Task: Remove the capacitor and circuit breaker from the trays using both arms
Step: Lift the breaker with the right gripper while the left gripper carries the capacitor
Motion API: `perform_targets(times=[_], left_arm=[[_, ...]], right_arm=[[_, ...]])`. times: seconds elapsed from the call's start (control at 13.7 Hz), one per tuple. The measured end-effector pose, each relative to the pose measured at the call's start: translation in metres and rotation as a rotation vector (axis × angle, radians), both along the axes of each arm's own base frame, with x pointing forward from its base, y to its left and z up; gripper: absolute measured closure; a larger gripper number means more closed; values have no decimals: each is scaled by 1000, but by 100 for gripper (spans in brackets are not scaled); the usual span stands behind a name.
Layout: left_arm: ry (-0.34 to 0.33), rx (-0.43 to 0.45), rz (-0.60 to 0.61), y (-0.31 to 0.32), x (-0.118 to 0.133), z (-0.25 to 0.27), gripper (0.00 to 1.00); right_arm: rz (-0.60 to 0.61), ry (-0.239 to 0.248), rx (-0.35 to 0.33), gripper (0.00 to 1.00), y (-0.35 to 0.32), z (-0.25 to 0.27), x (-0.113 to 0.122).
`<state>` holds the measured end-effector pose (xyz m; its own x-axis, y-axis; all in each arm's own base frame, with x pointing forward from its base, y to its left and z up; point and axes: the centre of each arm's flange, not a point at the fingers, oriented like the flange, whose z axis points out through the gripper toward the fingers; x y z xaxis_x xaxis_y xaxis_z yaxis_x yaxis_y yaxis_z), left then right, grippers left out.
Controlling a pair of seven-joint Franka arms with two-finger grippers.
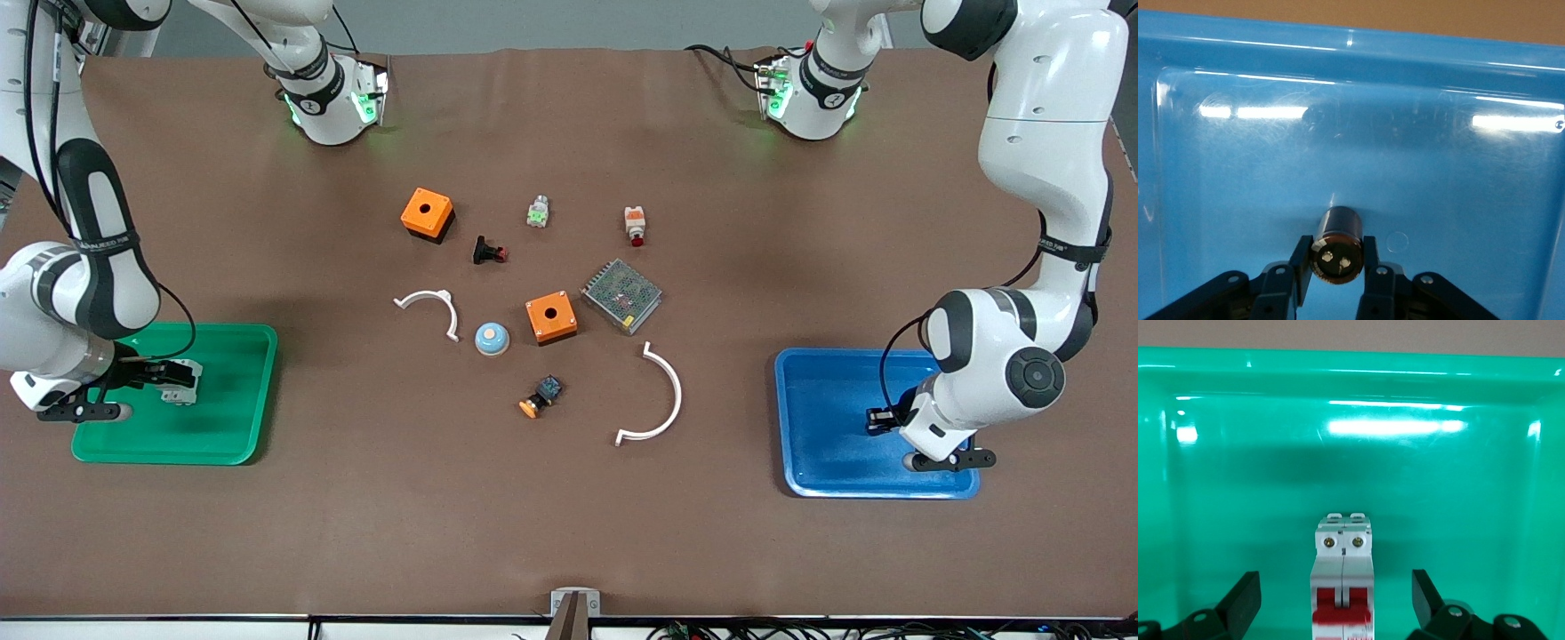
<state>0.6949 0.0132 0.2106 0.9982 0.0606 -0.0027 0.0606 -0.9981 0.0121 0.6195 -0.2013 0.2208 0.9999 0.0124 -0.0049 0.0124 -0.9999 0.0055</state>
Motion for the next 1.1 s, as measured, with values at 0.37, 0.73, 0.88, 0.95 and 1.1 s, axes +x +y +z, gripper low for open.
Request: perform_targets(times=[0.37, 0.73, 0.88, 0.95, 1.1], left_arm=[[-2, 3, -11, -8, 3, 24, 66], [56, 22, 16, -87, -13, 99, 66], [66, 19, 78, -143, -24, 110, 66], [70, 19, 116, -173, -31, 109, 66], [69, 22, 176, -232, -48, 105, 66]], right_arm=[[25, -12, -12, 3, 0, -24, -6], [96, -2, -13, 46, -9, -32, -10], [100, 1, -10, 60, -9, -28, -8], [103, 17, 2, 60, -7, -20, -4], [89, 73, 41, 60, 6, 22, 13]])
